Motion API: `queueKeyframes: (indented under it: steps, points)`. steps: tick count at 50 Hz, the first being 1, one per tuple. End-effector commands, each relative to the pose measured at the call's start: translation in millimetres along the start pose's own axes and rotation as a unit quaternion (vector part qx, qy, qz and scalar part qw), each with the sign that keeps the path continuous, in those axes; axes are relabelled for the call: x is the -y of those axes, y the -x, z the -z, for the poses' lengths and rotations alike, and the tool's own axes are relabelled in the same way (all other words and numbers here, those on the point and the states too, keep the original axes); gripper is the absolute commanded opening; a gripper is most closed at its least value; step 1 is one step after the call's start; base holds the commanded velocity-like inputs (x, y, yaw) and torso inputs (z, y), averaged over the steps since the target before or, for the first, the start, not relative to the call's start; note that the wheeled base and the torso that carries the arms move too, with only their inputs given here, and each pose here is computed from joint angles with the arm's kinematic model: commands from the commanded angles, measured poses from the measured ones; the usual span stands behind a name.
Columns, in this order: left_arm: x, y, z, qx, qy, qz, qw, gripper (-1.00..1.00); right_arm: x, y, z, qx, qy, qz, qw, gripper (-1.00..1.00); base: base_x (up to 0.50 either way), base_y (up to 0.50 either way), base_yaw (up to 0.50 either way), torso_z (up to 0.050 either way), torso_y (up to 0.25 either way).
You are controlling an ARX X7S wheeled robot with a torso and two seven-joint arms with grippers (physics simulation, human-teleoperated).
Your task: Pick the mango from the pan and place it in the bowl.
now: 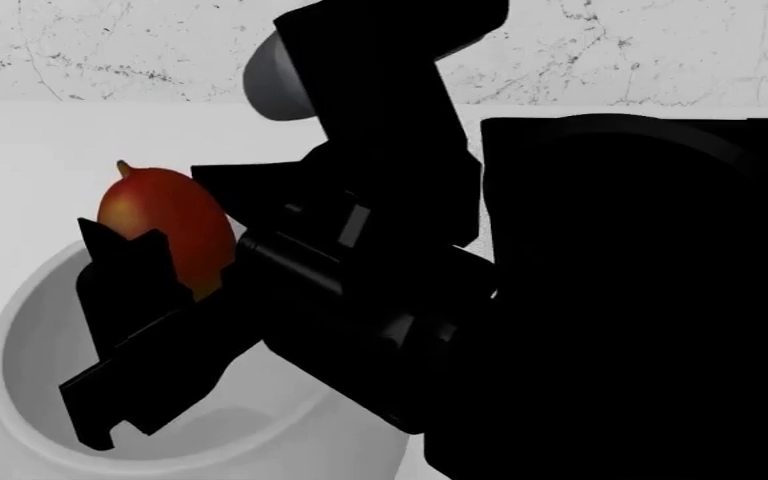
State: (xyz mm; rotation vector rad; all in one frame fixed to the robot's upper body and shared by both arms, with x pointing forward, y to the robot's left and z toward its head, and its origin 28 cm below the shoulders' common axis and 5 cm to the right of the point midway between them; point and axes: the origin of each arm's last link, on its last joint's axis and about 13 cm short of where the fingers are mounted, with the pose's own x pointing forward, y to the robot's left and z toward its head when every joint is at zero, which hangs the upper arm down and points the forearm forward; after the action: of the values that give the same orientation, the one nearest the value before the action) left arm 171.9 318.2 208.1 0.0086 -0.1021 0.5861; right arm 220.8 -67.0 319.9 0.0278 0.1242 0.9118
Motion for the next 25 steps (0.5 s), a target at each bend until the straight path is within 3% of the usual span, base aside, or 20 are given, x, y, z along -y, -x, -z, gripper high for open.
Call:
queueKeyframes:
  steps: [1,25]
  points:
    - [0.8,-1.9,2.5,-0.002,0.002,0.001,1.000,1.00,1.1,-1.3,-0.5,-0.002,0.015,0.000,1.000,-1.00,0.00,0.00,0.00,0.000,0.000]
    - [0.2,-2.1,8.0,-0.007,0.005,-0.001,1.000,1.00,3.5,-3.3,5.2,-0.019,0.013,0.005,1.000,-1.00,0.00,0.00,0.00,0.000,0.000]
